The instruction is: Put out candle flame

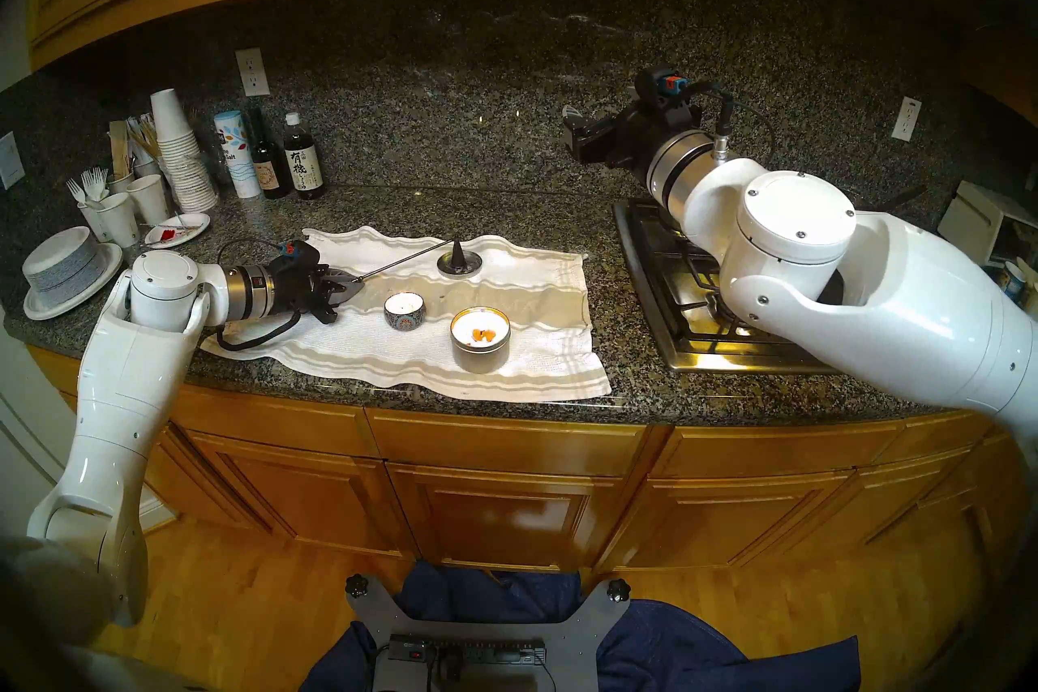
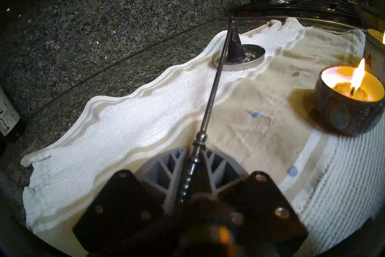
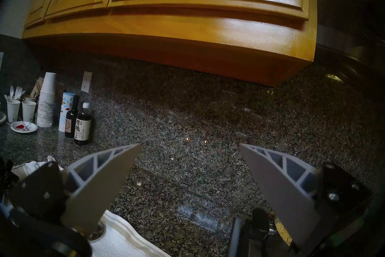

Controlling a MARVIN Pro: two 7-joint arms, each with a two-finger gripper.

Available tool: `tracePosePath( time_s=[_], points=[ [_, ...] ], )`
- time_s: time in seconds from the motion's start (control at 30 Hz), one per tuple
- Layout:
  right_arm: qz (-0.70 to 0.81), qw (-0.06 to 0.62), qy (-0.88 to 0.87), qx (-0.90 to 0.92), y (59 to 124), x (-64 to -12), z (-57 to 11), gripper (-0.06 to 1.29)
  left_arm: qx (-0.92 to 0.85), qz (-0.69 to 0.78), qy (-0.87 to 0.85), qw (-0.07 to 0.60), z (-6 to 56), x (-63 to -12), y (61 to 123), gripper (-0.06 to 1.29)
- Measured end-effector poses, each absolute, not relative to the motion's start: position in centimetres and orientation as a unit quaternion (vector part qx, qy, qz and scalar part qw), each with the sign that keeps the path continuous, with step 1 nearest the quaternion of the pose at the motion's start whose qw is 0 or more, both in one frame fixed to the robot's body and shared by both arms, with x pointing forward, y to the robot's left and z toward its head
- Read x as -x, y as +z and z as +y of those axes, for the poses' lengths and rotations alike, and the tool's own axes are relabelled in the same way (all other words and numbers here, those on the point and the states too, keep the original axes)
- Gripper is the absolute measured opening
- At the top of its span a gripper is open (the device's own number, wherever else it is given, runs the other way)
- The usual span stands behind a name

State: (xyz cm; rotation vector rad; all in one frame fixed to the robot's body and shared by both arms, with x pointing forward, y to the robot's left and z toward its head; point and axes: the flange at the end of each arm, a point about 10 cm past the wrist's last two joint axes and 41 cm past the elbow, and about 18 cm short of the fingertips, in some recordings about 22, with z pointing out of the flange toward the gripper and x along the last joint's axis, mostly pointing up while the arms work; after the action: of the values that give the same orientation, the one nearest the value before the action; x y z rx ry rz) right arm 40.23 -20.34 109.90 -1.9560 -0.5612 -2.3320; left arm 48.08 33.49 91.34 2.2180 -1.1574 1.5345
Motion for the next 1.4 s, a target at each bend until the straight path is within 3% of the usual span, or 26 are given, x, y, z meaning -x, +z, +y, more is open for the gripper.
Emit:
tracePosePath(
  time_s=[0.37,1.4],
  points=[
    [-0.178,0.020,-0.754,0.632,109.9,-40.1,-20.6,1.24,-0.746,-0.389,0.531,0.104,32.9,-47.9,91.6,-0.02],
    [-0.170,0.020,-0.756,0.632,109.6,-40.0,-21.0,1.24,-0.721,-0.404,0.554,0.100,33.6,-46.0,93.8,-0.02]
  ],
)
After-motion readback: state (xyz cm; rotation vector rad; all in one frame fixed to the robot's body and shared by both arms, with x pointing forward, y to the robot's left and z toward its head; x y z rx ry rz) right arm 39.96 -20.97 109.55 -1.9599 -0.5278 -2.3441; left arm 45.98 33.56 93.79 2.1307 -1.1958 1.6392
